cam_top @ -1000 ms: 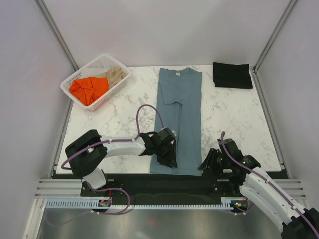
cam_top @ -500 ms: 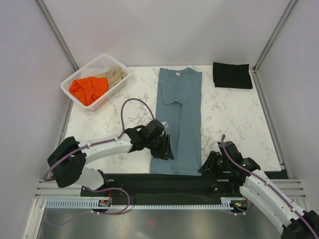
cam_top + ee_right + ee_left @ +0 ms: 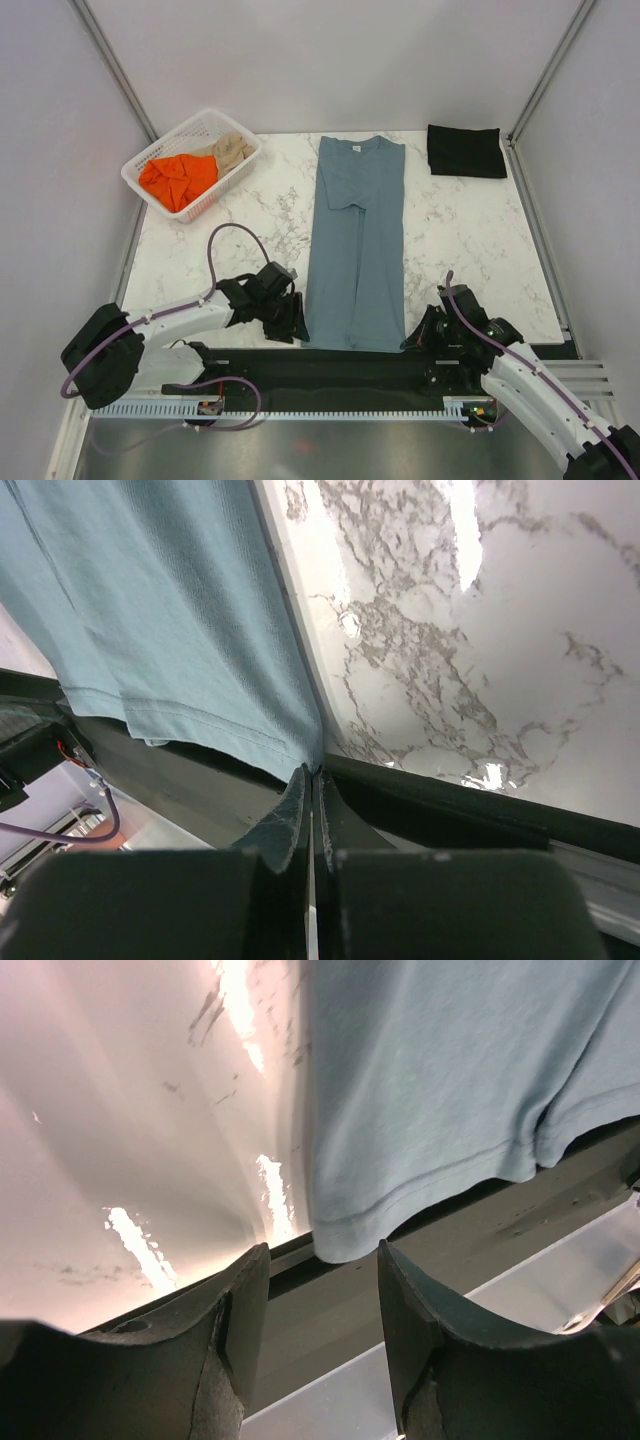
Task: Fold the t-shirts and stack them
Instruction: Fold the tshirt
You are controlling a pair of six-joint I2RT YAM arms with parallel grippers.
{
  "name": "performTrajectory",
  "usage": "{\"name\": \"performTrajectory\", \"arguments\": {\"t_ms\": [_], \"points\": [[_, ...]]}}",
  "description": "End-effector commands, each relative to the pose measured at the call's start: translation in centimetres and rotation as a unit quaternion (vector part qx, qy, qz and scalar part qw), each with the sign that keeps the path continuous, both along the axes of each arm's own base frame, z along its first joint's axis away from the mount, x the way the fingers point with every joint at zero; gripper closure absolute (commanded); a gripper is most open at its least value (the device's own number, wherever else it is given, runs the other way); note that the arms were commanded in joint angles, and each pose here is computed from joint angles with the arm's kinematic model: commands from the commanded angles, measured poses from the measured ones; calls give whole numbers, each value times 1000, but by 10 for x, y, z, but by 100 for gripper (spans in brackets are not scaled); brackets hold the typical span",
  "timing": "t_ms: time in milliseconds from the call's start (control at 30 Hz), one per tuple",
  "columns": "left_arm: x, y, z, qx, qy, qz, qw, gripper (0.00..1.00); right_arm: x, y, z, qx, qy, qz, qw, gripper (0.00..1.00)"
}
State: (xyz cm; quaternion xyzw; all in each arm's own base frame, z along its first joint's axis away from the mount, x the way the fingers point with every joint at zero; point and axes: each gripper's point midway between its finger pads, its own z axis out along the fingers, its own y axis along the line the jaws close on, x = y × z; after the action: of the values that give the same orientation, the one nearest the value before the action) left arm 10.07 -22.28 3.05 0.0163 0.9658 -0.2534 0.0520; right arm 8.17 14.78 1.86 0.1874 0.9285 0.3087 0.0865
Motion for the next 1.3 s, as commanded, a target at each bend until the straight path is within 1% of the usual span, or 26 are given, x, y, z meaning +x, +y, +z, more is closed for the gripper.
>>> {"name": "performTrajectory", "arguments": {"t_ms": [0, 233, 433, 500, 533, 567, 633, 667, 733, 900, 1167, 1267], "points": [[-4, 4, 3, -9, -8, 5, 1000, 45, -1, -2, -1, -9, 1, 3, 1000, 100], [-2, 4, -5, -2, -5, 7, 1000, 44, -2, -3, -3, -12, -1, 4, 1000, 100], [-6, -4, -15, -17, 17, 11, 1000, 51, -1, -3, -1, -7, -6, 2, 1000, 100], [-5, -5, -17, -17, 19, 11, 1000, 56, -2, -3, -2, -8, -7, 3, 1000, 100], [-5, -6, -17, -18, 20, 12, 1000, 59, -2, -4, -3, -10, -5, 2, 1000, 100], [-5, -6, -17, -19, 22, 13, 1000, 67, -4, -5, -4, -12, -2, 3, 1000, 100], [-5, -6, -15, -24, 18, 14, 999, 75, -4, -7, -4, -16, -5, 2, 1000, 100], [-5, -6, -14, -25, 17, 15, 999, 85, -4, -8, -3, -18, -5, 2, 1000, 100], [-6, -7, -12, -31, 17, 13, 999, 98, -4, -11, -3, -27, -6, -1, 1000, 100], [-12, -10, -8, -43, 29, 19, 998, 98, 2, -26, 16, -74, -25, -14, 997, 100], [-18, -31, 14, -81, 34, 10, 996, 98, 1, -22, 19, -62, -24, -11, 998, 100], [-21, -28, 10, -75, 38, 16, 996, 98, 2, -24, 25, -64, -28, -16, 997, 100]]}}
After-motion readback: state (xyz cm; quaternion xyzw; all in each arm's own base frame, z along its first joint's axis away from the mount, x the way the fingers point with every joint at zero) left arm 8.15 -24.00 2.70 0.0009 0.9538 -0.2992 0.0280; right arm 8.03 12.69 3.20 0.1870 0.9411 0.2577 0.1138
